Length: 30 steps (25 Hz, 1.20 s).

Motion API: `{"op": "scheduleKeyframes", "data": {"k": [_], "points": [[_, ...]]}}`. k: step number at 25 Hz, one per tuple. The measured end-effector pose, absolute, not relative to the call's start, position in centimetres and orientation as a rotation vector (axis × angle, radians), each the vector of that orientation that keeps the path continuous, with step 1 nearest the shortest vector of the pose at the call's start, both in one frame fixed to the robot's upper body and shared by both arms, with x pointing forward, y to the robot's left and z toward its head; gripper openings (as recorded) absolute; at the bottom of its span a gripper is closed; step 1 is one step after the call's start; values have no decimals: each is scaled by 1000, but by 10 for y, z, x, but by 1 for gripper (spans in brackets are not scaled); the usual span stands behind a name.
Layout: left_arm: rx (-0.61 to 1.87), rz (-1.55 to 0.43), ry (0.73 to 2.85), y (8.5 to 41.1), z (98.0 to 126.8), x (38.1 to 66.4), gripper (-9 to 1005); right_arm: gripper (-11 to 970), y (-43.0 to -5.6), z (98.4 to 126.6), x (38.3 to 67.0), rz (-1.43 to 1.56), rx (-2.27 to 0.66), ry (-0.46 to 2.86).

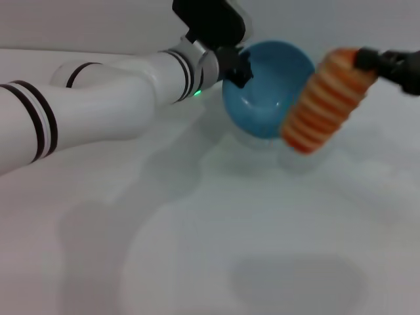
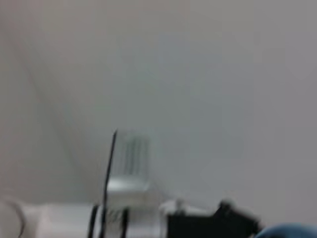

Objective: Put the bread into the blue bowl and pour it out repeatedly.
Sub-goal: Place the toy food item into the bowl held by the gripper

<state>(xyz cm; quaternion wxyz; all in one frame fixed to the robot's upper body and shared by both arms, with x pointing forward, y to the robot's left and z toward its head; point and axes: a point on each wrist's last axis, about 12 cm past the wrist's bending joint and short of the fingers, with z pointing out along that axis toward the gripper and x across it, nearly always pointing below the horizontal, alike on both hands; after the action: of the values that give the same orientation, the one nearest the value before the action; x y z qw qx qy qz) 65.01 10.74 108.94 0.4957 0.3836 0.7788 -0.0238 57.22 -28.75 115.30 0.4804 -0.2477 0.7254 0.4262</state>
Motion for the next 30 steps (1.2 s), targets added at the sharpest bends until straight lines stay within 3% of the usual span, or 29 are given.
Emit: {"op": "scheduleKeyframes", "data": {"k": [12, 18, 30], "points": [[1056, -205, 2016, 80, 1086, 627, 1, 65, -314, 1158, 568, 986, -495, 1732], [1054, -270, 2094, 66, 1094, 624, 0, 66, -309, 1143, 564, 1033, -471, 1775], [1043, -249, 2119, 69, 1096, 630, 1, 69, -315, 1110, 553, 1040, -335, 1864]]}}
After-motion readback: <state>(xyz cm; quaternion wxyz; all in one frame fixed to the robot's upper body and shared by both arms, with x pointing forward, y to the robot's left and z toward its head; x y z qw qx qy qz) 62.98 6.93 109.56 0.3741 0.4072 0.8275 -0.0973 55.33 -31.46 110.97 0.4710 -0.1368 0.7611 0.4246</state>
